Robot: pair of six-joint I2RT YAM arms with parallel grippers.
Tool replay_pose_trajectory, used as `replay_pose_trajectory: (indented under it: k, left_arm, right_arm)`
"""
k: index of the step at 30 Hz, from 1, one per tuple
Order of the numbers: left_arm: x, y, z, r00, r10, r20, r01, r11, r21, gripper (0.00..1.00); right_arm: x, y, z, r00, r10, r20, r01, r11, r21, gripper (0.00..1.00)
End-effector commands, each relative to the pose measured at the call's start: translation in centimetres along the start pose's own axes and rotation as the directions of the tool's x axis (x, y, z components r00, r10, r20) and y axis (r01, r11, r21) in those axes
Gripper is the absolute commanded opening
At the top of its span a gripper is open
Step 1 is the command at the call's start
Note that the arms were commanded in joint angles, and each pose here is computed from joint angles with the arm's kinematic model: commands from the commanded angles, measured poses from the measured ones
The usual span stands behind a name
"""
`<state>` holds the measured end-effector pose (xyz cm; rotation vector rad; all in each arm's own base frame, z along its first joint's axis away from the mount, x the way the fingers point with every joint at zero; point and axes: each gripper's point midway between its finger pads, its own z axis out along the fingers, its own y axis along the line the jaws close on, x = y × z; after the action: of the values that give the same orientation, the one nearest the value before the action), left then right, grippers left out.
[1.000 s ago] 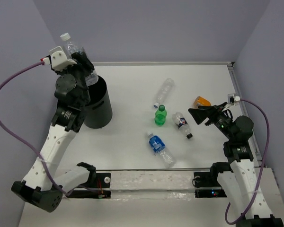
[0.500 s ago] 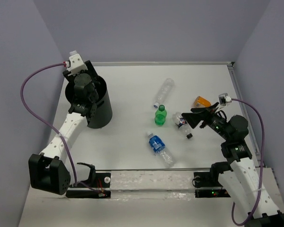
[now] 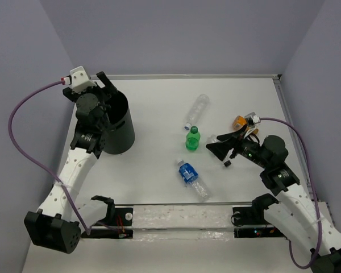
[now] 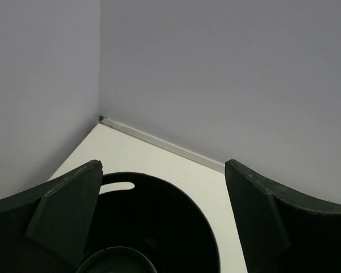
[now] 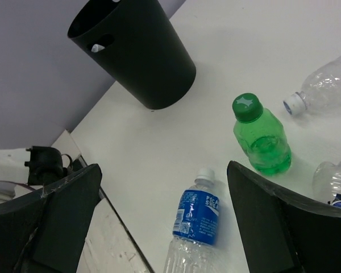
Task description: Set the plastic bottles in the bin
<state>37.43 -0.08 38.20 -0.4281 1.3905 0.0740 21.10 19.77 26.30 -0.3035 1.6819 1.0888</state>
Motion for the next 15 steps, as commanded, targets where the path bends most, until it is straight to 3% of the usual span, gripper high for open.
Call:
replay_pose_trajectory:
  k: [1,6,7,10,15]
  left_arm:
    - [-4.5,-2.6,-3.4,0.989,-0.147,-0.007,0.146,0.971,0.188,0.99]
    - [-4.2,-3.0,-8.3,0.979,-0.171,-0.112,0.199,0.924,0.327,0.99]
    - [-3.3,-2.9,-9.8,0.976,-0.153,-0.153,0.199,0.911,0.362,0.99]
    - [-1.5,-2.8,-12.1,0.97,-0.12,-0.213,0.201,0.887,0.416,0.99]
    - [-1.1,-0.7,-16.8,0.964,-0.074,-0.254,0.187,0.87,0.457,0.99]
  right_arm:
    - [-0.5,2.0,0.4,0.997,-0.073,-0.032,0.073,0.997,-0.019,0.96]
    - [4.1,3.3,1.5,0.977,-0.07,-0.204,0.07,0.997,-0.006,0.96]
    - [6.3,4.2,1.5,0.959,-0.074,-0.274,0.07,0.997,-0.025,0.97]
    - [8.9,3.9,1.8,0.935,-0.074,-0.346,0.095,0.994,0.044,0.98]
    - [14.3,2.7,3.3,0.846,-0.138,-0.515,0.261,0.95,0.174,1.0]
